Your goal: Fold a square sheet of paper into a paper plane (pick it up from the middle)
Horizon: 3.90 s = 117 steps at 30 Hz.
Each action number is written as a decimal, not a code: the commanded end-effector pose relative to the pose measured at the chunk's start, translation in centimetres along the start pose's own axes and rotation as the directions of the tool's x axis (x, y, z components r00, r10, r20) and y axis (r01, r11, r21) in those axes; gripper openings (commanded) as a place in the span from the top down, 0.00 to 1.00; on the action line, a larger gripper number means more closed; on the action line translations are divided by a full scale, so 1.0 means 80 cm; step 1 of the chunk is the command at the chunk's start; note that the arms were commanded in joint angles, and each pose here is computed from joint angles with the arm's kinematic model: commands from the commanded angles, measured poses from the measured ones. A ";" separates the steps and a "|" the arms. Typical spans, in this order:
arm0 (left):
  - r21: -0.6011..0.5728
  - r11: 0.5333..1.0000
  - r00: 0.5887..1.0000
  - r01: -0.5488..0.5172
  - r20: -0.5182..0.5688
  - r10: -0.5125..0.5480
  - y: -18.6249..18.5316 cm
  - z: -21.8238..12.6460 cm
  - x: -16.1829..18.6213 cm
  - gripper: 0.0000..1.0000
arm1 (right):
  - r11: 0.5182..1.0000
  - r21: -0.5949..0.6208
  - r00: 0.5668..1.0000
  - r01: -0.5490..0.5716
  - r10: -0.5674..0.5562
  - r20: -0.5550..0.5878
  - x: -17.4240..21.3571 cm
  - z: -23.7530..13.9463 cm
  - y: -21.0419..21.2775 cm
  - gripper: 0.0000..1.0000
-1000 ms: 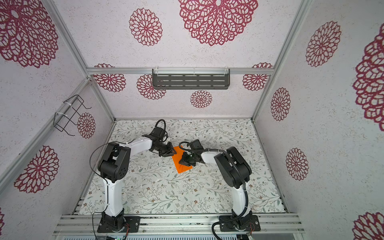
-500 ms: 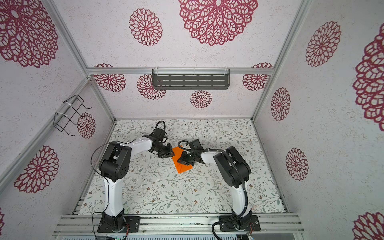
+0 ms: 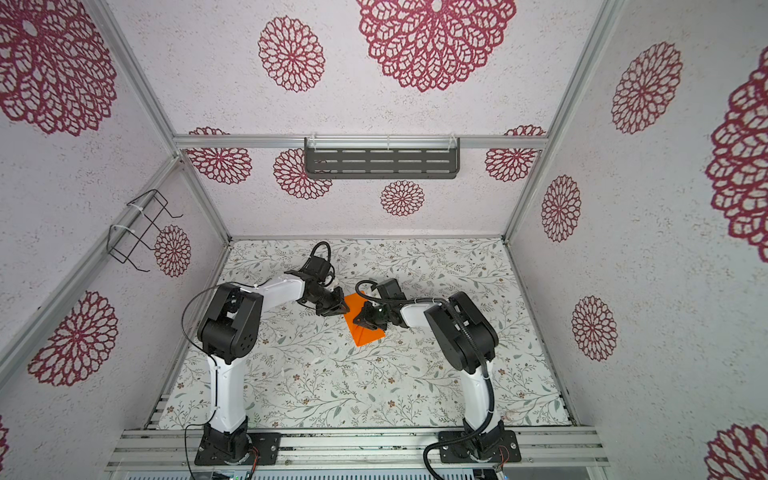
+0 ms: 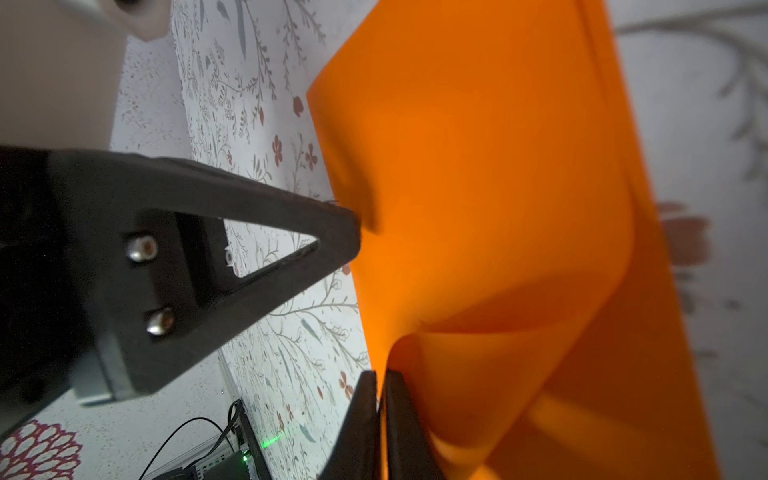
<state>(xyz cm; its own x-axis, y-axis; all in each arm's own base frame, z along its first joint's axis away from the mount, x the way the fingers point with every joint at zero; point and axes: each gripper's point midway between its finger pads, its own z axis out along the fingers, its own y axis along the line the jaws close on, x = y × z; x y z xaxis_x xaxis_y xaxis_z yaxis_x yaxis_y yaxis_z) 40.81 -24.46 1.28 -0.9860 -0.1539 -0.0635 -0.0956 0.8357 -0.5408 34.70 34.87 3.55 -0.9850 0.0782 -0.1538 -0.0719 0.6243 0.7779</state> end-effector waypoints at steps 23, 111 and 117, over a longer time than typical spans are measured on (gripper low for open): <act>-0.038 0.999 0.999 0.020 -0.030 -0.021 0.020 0.012 0.013 0.84 | 1.000 -0.011 1.000 -0.019 0.019 0.012 -0.003 0.011 -0.005 0.88; 0.057 0.998 0.992 0.014 0.127 -0.021 -0.020 -0.063 0.020 0.84 | 0.992 0.093 0.995 -0.089 0.085 0.049 0.006 0.005 -0.041 0.78; 0.056 0.998 0.999 -0.002 0.052 -0.001 -0.026 -0.033 0.047 0.91 | 0.990 0.111 0.995 -0.091 0.086 0.047 0.007 0.005 -0.045 0.88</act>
<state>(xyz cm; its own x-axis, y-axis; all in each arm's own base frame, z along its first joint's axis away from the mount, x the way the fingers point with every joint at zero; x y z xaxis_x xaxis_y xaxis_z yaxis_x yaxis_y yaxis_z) 37.39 -24.35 4.99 -0.9716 -0.2029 -0.1219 -0.0988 0.8158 -0.5698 35.56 34.48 2.72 -0.9739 0.1654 -0.1556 -0.0166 0.6315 0.7752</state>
